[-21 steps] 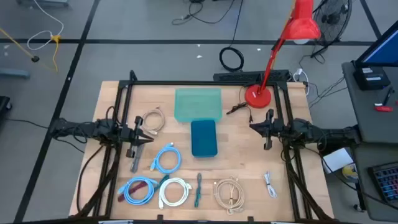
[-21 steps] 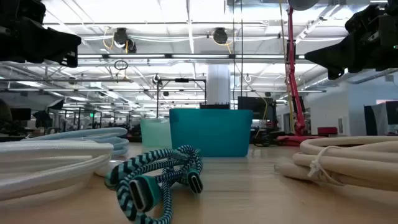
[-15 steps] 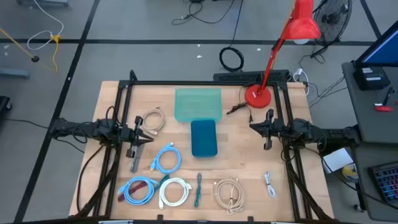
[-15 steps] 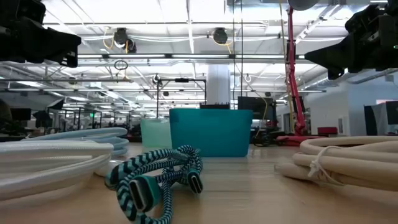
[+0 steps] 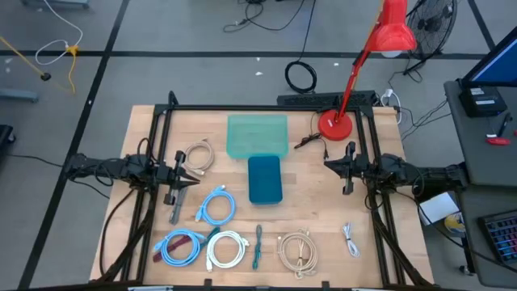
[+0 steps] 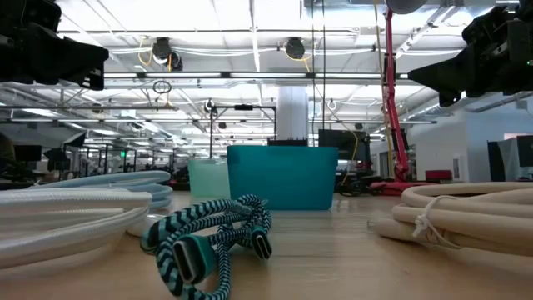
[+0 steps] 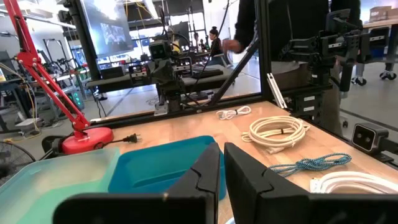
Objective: Pick & Place USB Port
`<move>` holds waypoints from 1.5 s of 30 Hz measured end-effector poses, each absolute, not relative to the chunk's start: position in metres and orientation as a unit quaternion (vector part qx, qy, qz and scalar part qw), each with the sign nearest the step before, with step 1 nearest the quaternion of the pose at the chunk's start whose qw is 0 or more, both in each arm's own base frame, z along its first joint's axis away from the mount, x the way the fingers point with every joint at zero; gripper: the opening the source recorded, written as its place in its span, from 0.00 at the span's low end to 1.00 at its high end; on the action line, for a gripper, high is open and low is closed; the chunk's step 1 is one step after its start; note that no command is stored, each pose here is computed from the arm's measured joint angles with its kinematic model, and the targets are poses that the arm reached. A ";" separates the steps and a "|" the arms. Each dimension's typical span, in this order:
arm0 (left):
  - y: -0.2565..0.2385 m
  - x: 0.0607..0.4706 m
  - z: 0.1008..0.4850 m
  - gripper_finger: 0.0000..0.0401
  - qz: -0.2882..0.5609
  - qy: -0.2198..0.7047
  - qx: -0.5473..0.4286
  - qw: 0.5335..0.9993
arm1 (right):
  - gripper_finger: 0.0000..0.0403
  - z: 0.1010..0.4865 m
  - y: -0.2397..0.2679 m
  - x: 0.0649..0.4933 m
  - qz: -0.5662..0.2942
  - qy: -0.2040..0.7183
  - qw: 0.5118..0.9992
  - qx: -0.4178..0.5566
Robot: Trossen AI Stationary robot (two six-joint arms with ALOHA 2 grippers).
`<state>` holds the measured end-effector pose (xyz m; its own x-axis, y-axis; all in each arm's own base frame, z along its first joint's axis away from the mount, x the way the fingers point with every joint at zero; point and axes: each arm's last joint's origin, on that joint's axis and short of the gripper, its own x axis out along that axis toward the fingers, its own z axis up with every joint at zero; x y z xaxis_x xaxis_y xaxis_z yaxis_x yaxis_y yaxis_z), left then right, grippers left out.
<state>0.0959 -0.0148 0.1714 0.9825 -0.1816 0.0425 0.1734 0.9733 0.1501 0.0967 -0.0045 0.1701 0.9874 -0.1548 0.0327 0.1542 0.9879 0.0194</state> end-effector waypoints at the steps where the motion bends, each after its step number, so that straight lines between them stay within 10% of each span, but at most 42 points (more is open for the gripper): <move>1: -0.015 0.096 0.171 0.06 -0.089 -0.028 0.073 0.993 | 0.00 0.170 -0.004 0.097 -0.077 -0.017 0.997 0.008; 45: -0.015 0.096 0.171 0.06 -0.089 -0.028 0.073 0.993 | 0.00 0.172 -0.004 0.097 -0.076 -0.028 0.996 0.034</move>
